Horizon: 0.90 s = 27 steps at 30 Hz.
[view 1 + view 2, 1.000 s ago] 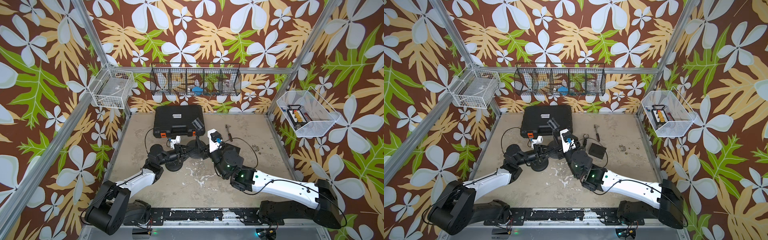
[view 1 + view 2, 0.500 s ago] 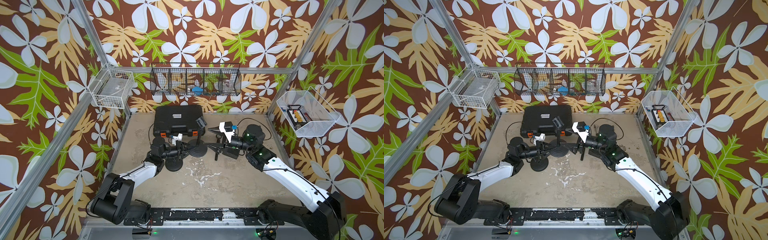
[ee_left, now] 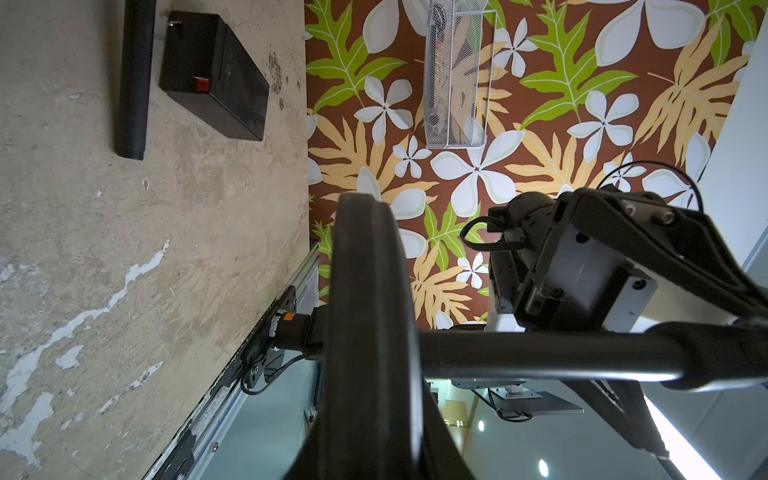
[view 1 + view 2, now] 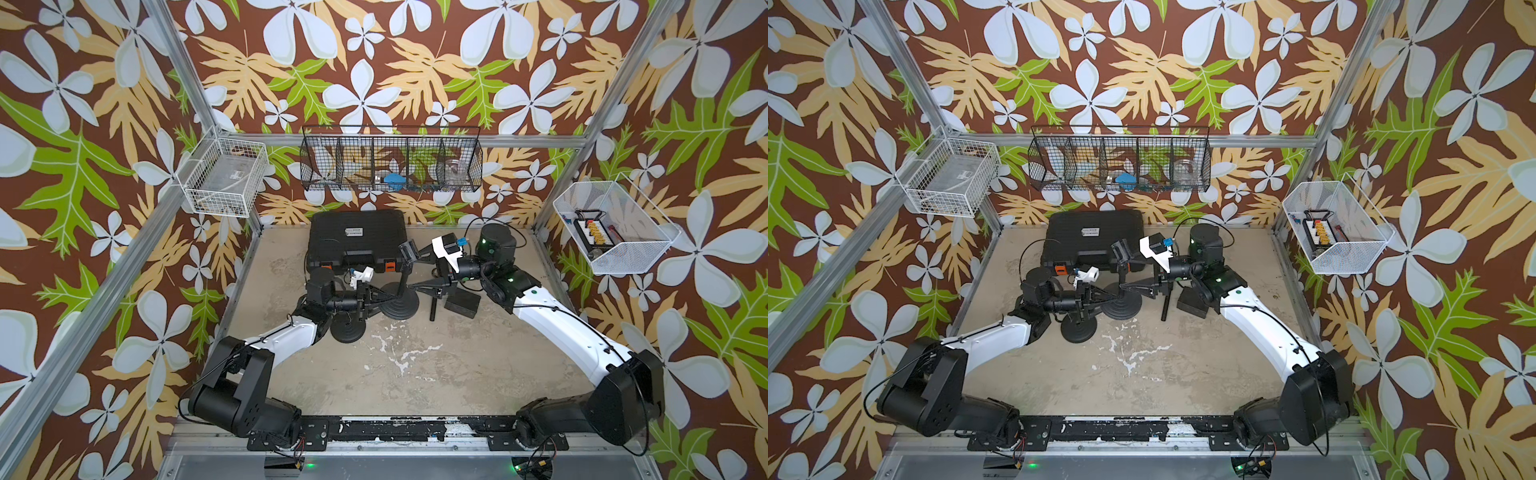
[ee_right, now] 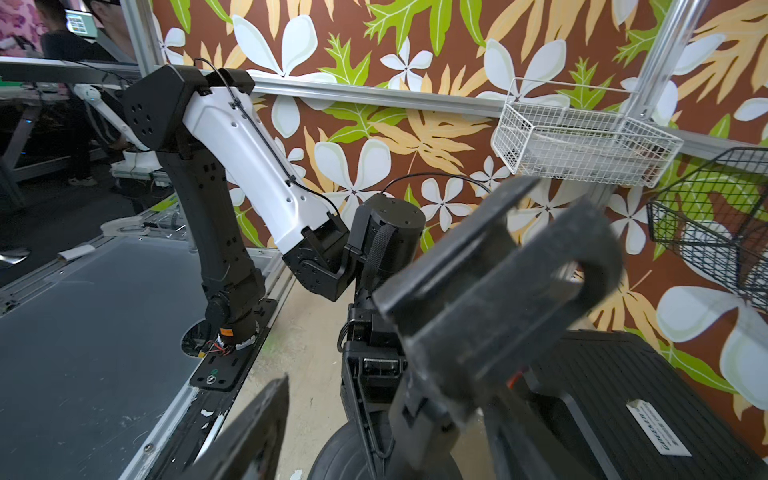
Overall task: Assemble a microphone stand
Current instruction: Screw the microphone stand pole into the microphone stand base.
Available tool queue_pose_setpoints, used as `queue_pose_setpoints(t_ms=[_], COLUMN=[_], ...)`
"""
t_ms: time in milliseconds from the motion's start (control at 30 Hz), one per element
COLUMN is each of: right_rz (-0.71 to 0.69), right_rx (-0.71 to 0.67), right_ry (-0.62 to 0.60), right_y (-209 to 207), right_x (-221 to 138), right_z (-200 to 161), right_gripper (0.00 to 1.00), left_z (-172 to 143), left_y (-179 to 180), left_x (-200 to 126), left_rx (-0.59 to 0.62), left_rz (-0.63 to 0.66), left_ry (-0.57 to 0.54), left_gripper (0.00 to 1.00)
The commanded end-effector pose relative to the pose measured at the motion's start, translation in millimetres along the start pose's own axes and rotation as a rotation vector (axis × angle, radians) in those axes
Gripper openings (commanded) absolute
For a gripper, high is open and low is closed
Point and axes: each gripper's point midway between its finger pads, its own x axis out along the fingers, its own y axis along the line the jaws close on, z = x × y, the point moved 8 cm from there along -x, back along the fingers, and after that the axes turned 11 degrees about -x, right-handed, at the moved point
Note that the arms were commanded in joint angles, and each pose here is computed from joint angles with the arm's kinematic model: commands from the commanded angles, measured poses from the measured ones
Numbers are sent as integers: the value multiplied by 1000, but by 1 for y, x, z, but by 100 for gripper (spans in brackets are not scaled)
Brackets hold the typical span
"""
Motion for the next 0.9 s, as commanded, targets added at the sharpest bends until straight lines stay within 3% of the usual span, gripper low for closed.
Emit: queue_pose_setpoints(t_ms=[0,300,500,533,700,867], right_rz=[79,103,-35,-91,-521,-1147], right_rx=[-19,-11,30,35,101,148], right_ry=[-36,-54,-18,-13,-13,117], right_y=[1,-11,-17,-18,-15,15], right_x=[2,8,7,5,-2,-1], right_z=[2,0,-8,-9,-19,-22], right_gripper=[63,32,5,0,0,0], left_z=[-4,-4,-3,-3,4,8], left_y=[-10,-11,-14,-15,-18,-26], left_x=[0,0,0,0,-2,-8], left_rx=[85,85,91,92,103,119], left_rz=[-28,-29,-46,-48,-64,-111], left_ry=[44,50,34,25,-58,-143], left_gripper=[0,0,0,0,0,0])
